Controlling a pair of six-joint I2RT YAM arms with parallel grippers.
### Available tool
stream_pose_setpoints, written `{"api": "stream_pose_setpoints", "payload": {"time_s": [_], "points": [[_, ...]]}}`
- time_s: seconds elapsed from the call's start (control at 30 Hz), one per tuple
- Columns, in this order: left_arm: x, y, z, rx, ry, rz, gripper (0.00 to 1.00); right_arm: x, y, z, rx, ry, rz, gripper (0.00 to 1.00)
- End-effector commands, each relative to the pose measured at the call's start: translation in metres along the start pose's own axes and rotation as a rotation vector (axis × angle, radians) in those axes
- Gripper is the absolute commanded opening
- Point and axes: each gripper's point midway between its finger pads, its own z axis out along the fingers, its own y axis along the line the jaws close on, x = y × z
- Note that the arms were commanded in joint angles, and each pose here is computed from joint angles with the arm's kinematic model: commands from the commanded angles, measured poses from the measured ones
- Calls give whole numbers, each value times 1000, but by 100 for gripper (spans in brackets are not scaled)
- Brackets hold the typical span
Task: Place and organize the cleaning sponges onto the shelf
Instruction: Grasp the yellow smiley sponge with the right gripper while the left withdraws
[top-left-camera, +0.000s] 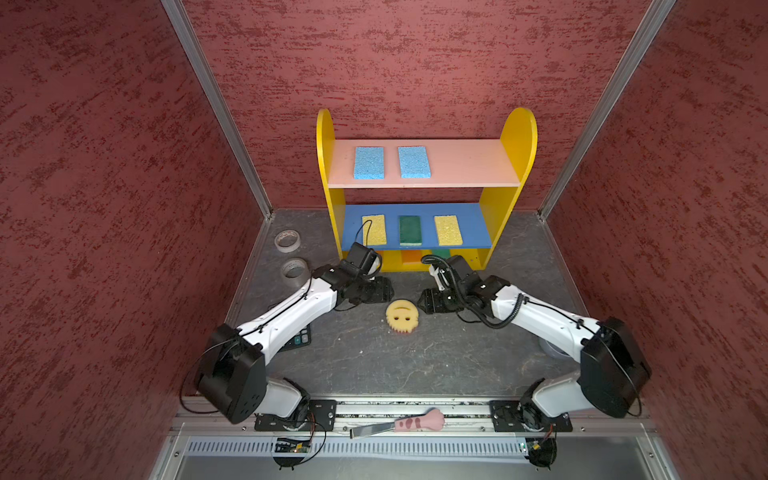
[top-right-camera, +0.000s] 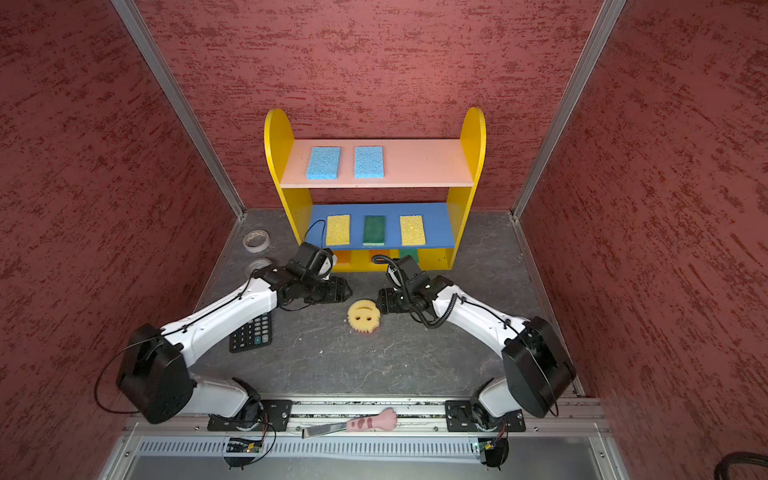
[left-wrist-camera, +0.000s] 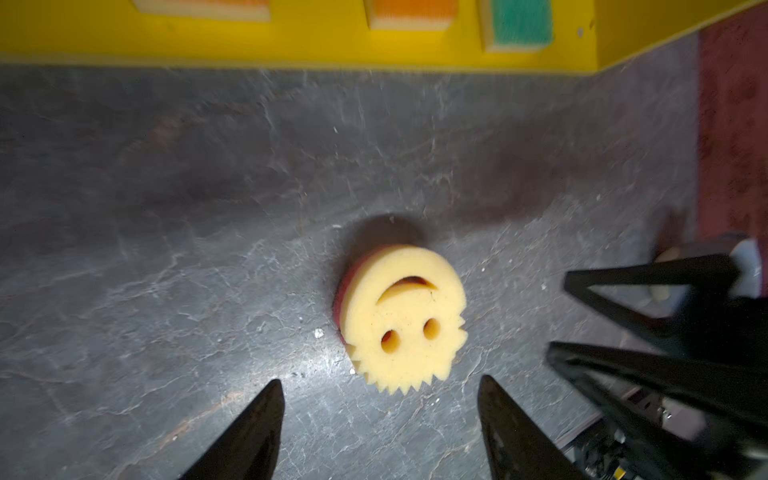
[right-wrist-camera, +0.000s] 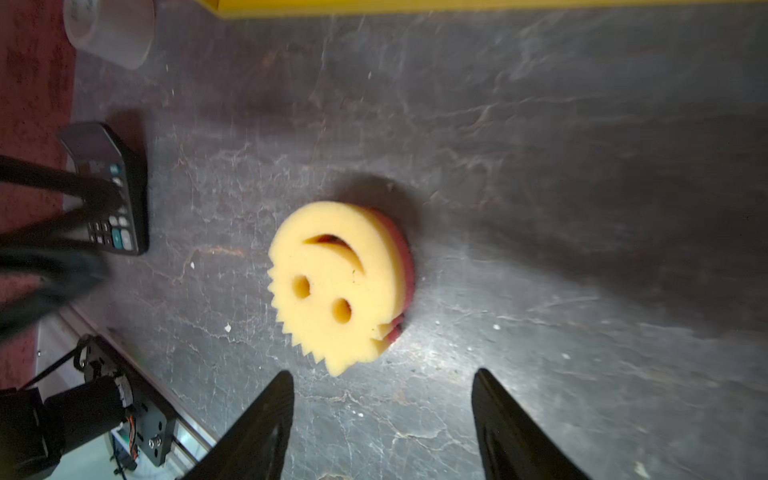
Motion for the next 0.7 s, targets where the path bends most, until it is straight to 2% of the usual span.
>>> {"api": "stream_pose_setpoints", "payload": {"time_s": [0.0, 0.13, 0.23, 0.37, 0.57, 0.67], "points": [[-13, 5, -24, 23, -126, -34, 73, -4, 15, 16, -49, -5, 5, 70], [-23, 21, -57, 0, -251, -61, 73, -2, 2, 36, 17, 35, 14, 66], [-30, 29, -86, 2, -366, -73, 74, -2, 1, 50, 3, 41, 25, 60], [-36, 42, -117, -11, -492, -99, 74, -6, 2, 63, 0, 48, 36, 35], [-39, 60, -130, -34, -511, -150, 74, -12, 1, 59, 21, 31, 31, 6], [-42, 65, -132, -32, -514, -173, 74, -18, 2, 45, 53, 17, -7, 0]]}}
